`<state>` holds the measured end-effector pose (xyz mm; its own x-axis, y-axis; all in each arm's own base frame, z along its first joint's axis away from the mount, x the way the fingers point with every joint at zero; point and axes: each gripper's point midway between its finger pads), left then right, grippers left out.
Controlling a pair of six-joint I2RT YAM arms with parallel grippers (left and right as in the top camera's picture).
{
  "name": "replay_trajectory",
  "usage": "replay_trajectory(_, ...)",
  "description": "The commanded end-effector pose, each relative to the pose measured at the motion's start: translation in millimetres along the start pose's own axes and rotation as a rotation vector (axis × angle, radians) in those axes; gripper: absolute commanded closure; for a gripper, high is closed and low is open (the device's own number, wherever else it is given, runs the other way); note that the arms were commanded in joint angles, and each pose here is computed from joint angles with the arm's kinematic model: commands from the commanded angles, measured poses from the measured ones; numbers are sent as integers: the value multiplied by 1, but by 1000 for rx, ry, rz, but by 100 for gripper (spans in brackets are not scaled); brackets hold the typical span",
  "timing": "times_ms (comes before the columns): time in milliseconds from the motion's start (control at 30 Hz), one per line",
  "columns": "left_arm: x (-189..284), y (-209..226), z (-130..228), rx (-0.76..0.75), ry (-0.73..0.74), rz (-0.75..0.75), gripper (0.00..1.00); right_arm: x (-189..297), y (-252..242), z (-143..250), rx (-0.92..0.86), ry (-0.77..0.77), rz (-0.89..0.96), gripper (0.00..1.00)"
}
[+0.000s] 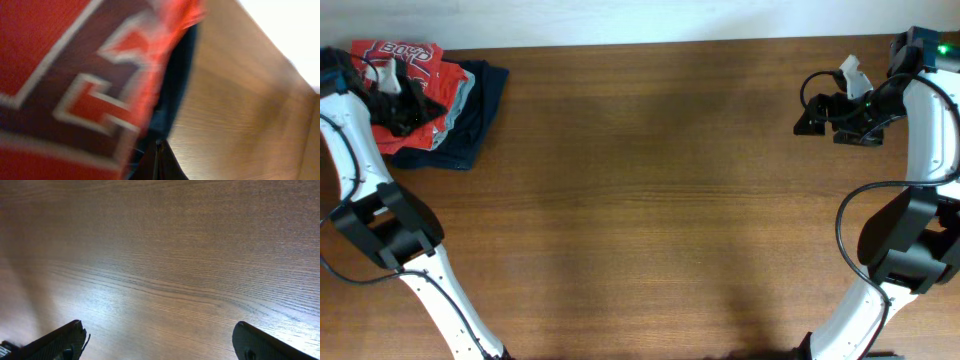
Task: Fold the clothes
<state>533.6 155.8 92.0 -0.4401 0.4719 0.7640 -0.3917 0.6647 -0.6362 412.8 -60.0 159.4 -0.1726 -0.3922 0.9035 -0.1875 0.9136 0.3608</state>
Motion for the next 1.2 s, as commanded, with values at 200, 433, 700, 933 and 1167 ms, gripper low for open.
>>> replay_trajectory(200,-18,10,10,-35,64,66,100,6,1,-1,21,-10,15,1)
replay_trajectory(433,6,-36,6,-4,46,226,99,6,1,-1,21,-10,15,1)
replay_trajectory(700,83,-136,12,-162,-131,199,99,6,1,-1,21,-10,15,2)
replay_trajectory(933,80,-189,26,-231,-231,57,99,6,1,-1,21,-10,15,1)
replay_trajectory(1167,51,-212,50,-284,-188,11,75,6,1,-1,21,-10,15,1)
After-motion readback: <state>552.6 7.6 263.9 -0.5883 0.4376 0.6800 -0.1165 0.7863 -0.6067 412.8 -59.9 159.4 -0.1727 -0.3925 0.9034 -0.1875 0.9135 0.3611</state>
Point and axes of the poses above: each gripper's point midway between its finger pads, its own x axis back along the fingers, its own y axis along the line the jaws close on, z = x × y, and after that the axes turned 11 degrees about x, right-handed
